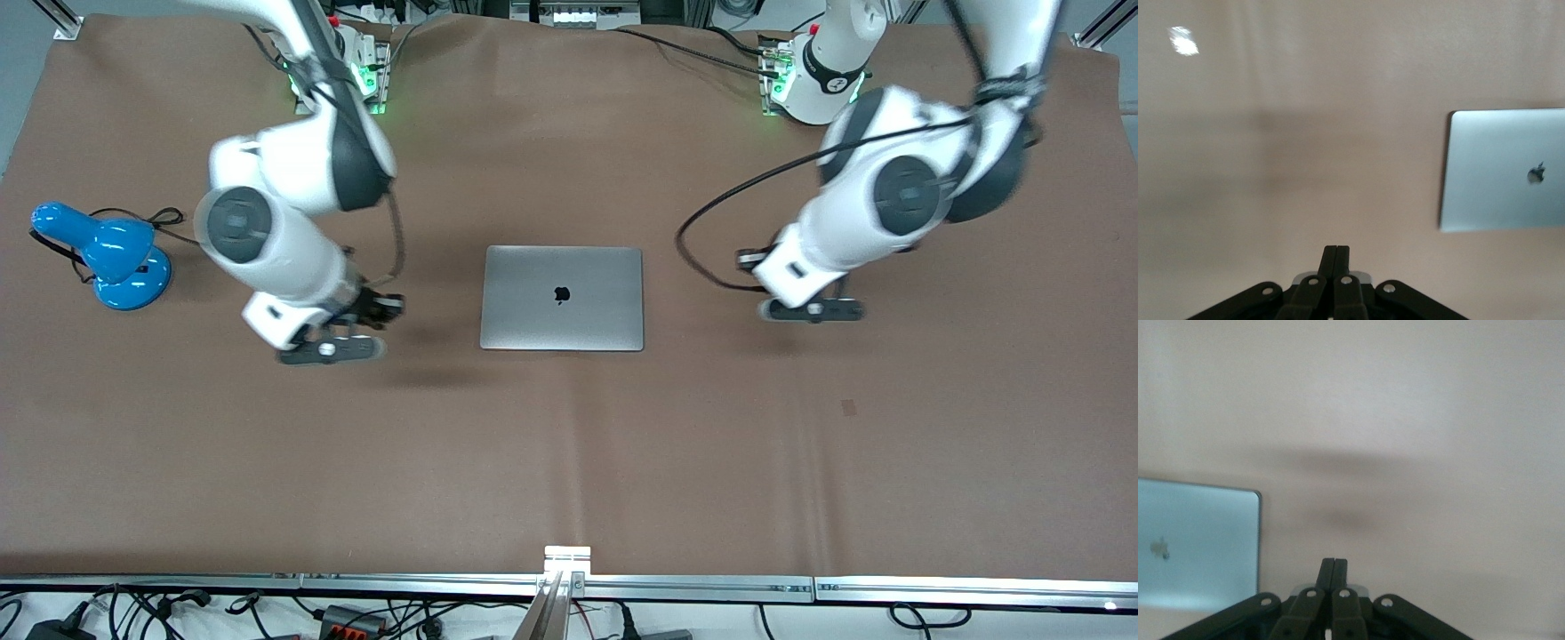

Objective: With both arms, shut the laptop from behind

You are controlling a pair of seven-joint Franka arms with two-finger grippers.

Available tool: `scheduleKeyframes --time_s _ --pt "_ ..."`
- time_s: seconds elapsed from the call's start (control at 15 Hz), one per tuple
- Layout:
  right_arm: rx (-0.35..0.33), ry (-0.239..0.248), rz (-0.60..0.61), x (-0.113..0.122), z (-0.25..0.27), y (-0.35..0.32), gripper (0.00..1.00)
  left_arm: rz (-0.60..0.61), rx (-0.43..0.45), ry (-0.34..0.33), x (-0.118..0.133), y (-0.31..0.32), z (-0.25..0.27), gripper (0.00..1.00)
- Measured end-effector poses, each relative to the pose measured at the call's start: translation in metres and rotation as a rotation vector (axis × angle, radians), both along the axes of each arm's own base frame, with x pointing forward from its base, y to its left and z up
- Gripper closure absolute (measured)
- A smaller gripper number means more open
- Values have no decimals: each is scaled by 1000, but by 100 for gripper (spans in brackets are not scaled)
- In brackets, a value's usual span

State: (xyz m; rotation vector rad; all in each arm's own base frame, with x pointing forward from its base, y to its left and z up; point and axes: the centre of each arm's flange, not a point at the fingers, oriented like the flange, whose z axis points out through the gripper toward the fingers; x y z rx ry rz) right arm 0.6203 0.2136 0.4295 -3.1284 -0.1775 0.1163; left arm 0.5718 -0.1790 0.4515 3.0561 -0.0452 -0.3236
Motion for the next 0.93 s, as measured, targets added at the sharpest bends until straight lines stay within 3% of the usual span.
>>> scheduleKeyframes --time_s 0.13,0.33,0.6,0.73,0.87,0.93 --pt "-8 27 -1 2 49 -19 99 -27 -1 -20 3 55 45 93" --pt "-6 -5 -29 6 104 -39 77 -2 27 -52 -16 119 100 83" --pt "-25 -22 -81 15 112 -70 44 9 29 -73 -29 139 124 46" --pt "-27 -39 -106 23 117 -99 21 21 32 -70 -29 145 116 29" --pt "4 -55 -110 32 125 -133 2 37 42 -65 -29 155 102 13" --pt "30 -63 -117 37 129 -150 0 36 61 -71 -28 159 100 1"
